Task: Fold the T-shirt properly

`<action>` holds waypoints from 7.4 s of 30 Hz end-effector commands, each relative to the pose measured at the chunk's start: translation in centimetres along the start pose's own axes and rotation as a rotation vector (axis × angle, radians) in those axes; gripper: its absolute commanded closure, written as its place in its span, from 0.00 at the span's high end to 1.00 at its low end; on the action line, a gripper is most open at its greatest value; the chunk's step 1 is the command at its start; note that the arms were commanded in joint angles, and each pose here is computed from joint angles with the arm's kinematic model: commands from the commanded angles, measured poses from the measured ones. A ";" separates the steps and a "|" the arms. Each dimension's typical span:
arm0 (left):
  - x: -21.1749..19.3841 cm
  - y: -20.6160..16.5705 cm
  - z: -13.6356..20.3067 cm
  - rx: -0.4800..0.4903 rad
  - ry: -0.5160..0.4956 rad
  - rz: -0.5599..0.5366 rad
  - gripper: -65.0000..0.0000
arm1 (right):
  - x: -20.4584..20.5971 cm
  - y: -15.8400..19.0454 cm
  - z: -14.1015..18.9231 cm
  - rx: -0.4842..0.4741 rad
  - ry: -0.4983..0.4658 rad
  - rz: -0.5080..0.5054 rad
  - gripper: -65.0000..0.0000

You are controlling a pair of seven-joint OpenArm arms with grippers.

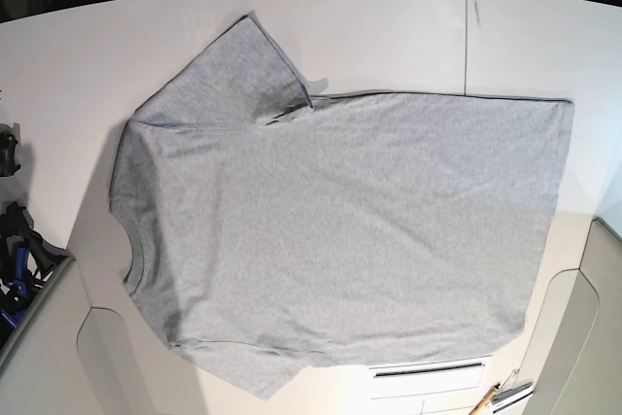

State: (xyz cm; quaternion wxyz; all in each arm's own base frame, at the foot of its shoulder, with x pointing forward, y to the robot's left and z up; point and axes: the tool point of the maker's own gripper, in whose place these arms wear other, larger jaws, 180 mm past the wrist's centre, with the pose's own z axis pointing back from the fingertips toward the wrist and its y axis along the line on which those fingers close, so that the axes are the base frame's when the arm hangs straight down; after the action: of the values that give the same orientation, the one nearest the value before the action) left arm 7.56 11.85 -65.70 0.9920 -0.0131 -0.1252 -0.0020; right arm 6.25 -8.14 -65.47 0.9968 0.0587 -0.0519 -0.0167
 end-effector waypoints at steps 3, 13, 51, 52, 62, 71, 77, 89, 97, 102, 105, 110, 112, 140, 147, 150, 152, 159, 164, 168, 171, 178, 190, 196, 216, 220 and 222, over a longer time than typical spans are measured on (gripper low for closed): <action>0.9 -0.4 -0.1 -0.011 -0.026 0.002 0.00 | 1.2 0.3 0.1 0.013 -0.032 -0.002 0.00; 1.8 -0.6 -0.1 -0.014 -0.049 0.003 0.00 | 1.3 0.3 0.1 0.014 -0.034 -0.001 0.00; 1.8 -0.7 0.0 -0.018 -0.056 -0.046 0.00 | 0.1 0.1 0.1 0.005 -0.018 0.047 0.00; 1.7 -0.7 0.0 -0.018 -0.055 -0.046 0.00 | -0.1 0.1 0.1 0.004 -0.015 0.047 0.00; -4.4 1.5 1.3 0.010 0.012 -0.051 0.00 | -5.4 -1.6 0.5 -0.047 0.020 0.073 0.00; -9.6 5.7 5.2 0.049 -0.012 -0.046 0.00 | -11.3 -4.7 3.1 -0.112 0.009 0.081 0.00; -11.4 7.8 9.4 0.065 -0.064 -0.037 0.00 | -13.9 -6.4 6.3 -0.159 -0.025 0.092 0.00; -12.9 1.6 17.7 -0.289 0.011 -0.013 0.00 | -13.5 -6.3 15.5 -0.133 -0.182 0.109 0.00; -7.7 -2.1 24.3 -0.592 -0.094 -0.061 0.00 | -5.6 -5.7 23.8 -0.099 -0.436 0.051 0.00; -2.6 2.6 25.2 -0.485 -0.217 0.002 0.00 | 0.2 -7.2 28.2 -0.139 -0.612 0.028 0.00; 0.0 6.4 25.9 -0.399 -0.302 0.051 0.00 | 3.0 -8.7 30.1 -0.170 -0.696 -0.008 0.00; 3.7 11.9 27.1 -0.291 -0.396 0.058 0.00 | 6.8 -10.7 32.1 -0.124 -0.810 -0.165 0.00; 4.6 13.4 27.7 -0.266 -0.422 0.064 0.00 | 8.0 -11.1 32.6 -0.076 -0.850 -0.272 0.00; 9.7 14.4 27.9 -0.286 -0.506 0.076 0.00 | 17.9 -9.8 33.7 0.062 -1.102 -0.683 0.39; 10.4 14.4 27.9 -0.288 -0.523 0.071 0.00 | 17.5 -10.5 33.4 -0.057 -1.072 -0.579 0.43; 10.4 14.4 27.9 -0.288 -0.521 0.071 0.00 | 17.4 -10.6 33.3 -0.073 -1.068 -0.564 0.43; 10.3 14.4 27.9 -0.288 -0.519 0.071 0.00 | 17.6 -10.2 33.4 -0.054 -1.073 -0.543 0.43; 10.6 14.3 27.9 -0.303 -0.521 0.084 0.00 | 19.0 -9.7 31.2 0.016 -1.039 -0.584 0.43; 10.5 14.2 27.9 -0.303 -0.518 0.083 0.00 | 19.8 -9.1 26.7 0.145 -0.959 -0.661 0.43; 10.5 14.2 27.9 -0.303 -0.516 0.082 0.00 | 20.5 -8.6 24.4 0.210 -0.915 -0.686 0.43; 10.5 14.2 27.9 -0.303 -0.513 0.083 0.00 | 21.0 -8.5 24.3 0.226 -0.917 -0.696 0.43; 10.5 14.2 27.9 -0.303 -0.514 0.083 0.00 | 22.1 -7.9 24.3 0.266 -0.915 -0.705 0.43; 10.5 14.2 27.9 -0.303 -0.515 0.083 0.00 | 23.1 -7.3 22.0 0.301 -0.870 -0.746 0.43; 10.9 14.1 28.0 -0.316 -0.532 0.098 0.00 | 23.0 -7.3 21.8 0.300 -0.865 -0.746 0.31; 18.1 14.9 28.5 -0.308 -0.680 0.154 0.31 | 22.5 -7.2 21.2 0.269 -0.825 -0.708 0.00; 20.3 16.8 28.1 -0.233 -0.709 0.206 0.31 | 22.5 -7.2 21.2 0.269 -0.825 -0.708 0.00; 21.2 17.9 27.6 -0.209 -0.719 0.226 0.31 | 22.5 -7.2 21.2 0.268 -0.825 -0.708 0.00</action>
State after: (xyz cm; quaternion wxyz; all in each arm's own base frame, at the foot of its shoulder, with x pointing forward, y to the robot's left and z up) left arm 20.78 30.07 -35.25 0.8790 -0.1299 -0.4462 0.1066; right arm 26.39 -18.63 -42.97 0.8059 0.1902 -0.4236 -0.3673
